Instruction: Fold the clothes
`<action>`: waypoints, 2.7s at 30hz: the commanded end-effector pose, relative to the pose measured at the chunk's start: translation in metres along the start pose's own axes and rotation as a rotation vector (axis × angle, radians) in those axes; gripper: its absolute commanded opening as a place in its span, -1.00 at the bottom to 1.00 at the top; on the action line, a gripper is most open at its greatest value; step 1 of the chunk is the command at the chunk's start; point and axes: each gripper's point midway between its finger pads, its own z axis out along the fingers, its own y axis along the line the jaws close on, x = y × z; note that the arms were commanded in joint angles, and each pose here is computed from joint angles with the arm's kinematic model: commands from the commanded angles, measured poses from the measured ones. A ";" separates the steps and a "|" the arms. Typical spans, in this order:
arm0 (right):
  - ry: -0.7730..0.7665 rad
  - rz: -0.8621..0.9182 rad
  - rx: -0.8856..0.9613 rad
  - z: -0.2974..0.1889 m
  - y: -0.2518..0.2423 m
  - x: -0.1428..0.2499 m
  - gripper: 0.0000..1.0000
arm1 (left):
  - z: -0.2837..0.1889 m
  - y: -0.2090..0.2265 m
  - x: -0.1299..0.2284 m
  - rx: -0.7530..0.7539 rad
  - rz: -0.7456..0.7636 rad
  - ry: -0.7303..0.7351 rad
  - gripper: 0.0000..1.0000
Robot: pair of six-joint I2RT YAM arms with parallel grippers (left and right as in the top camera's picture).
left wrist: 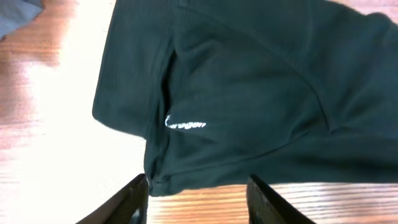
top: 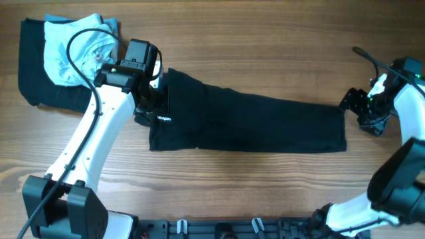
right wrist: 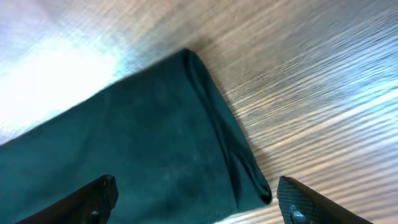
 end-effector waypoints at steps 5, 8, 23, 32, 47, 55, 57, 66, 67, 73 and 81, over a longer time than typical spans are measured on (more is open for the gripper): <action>0.184 -0.003 -0.097 0.041 0.008 0.021 0.79 | 0.029 0.000 0.011 0.020 -0.002 0.026 0.03; 0.215 -0.014 -0.063 0.053 0.000 0.025 0.92 | 0.032 0.000 0.010 0.021 -0.004 0.021 0.10; 0.262 -0.142 -0.398 0.074 0.043 0.057 -0.92 | 0.032 -0.001 0.004 0.025 -0.002 -0.001 0.13; 0.001 0.079 -0.048 -0.014 -0.020 -0.020 -0.91 | 0.032 0.005 0.007 -0.010 -0.003 0.010 0.13; -0.024 -0.194 -0.076 -0.038 0.089 0.014 -0.91 | 0.032 0.004 0.000 -0.009 -0.002 -0.019 0.16; -0.025 -0.363 -0.042 -0.023 0.166 0.063 -0.91 | 0.032 0.004 0.000 -0.009 -0.002 -0.019 0.17; -0.049 -0.373 -0.012 -0.020 0.175 0.068 -0.92 | 0.032 0.004 0.000 -0.009 -0.002 -0.019 0.18; -0.032 -0.445 0.013 -0.008 0.195 0.090 -0.14 | 0.032 0.004 0.000 -0.009 -0.002 -0.019 0.33; -0.019 -0.445 0.022 -0.008 0.192 0.093 0.03 | 0.032 0.004 0.000 -0.009 -0.002 -0.019 0.38; -0.030 -0.499 0.031 -0.011 0.189 0.090 0.31 | 0.033 0.004 0.001 -0.010 -0.002 -0.015 0.72; -0.060 -0.686 -0.061 -0.001 0.210 0.082 0.44 | 0.049 0.000 0.005 0.015 -0.005 0.034 0.75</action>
